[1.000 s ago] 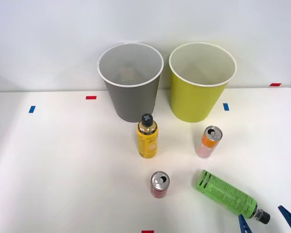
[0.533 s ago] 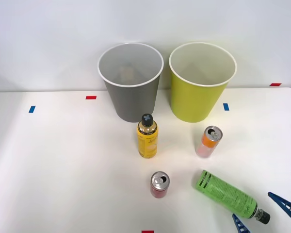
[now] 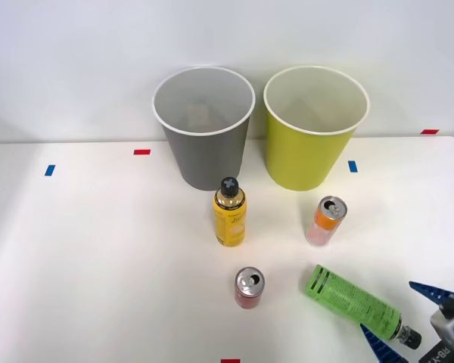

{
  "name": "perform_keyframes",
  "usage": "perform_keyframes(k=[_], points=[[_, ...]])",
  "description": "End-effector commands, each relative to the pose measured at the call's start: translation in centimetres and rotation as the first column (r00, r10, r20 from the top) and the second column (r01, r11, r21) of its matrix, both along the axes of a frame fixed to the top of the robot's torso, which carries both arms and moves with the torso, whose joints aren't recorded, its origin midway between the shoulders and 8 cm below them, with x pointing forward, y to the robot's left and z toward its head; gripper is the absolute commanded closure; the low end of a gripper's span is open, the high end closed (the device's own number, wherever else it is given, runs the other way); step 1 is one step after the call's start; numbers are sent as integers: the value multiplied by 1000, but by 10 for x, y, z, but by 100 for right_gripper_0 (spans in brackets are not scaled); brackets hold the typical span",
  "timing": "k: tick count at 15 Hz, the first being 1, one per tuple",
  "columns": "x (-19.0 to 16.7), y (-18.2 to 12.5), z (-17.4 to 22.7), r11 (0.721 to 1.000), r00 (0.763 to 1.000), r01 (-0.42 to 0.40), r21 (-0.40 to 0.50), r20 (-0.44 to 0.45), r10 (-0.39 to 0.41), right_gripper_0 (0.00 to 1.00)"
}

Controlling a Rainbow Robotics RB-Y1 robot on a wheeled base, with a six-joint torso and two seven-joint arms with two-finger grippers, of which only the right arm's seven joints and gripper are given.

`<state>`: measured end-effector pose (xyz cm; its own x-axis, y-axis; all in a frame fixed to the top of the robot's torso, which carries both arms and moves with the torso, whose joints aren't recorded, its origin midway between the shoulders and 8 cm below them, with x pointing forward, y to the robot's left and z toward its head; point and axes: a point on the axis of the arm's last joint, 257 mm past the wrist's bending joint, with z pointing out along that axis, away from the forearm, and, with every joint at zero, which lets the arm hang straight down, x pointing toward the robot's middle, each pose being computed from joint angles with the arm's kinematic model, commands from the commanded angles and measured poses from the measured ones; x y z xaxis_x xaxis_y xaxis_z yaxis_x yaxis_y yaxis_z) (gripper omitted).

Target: Put cans in the gray bin, plastic bottles in the light green bin

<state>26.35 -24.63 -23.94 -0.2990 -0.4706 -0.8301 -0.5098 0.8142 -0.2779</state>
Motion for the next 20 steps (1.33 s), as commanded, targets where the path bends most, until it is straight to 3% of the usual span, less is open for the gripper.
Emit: perform_keyframes(k=[1, 5, 7, 10, 16, 20], points=[[14, 2, 12, 994, 997, -28, -109, -73, 20, 0], [11, -1, 3, 982, 978, -75, -173, -204, 39, 0], [6, -10, -5, 974, 958, -88, -208, -286, 26, 0], [-3, -4, -11, 975, 926, -114, -190, -375, 35, 0], [6, 40, -15, 957, 897, -200, -212, -433, 92, 0], [33, 63, -20, 949, 892, -222, -225, -439, 105, 0]])
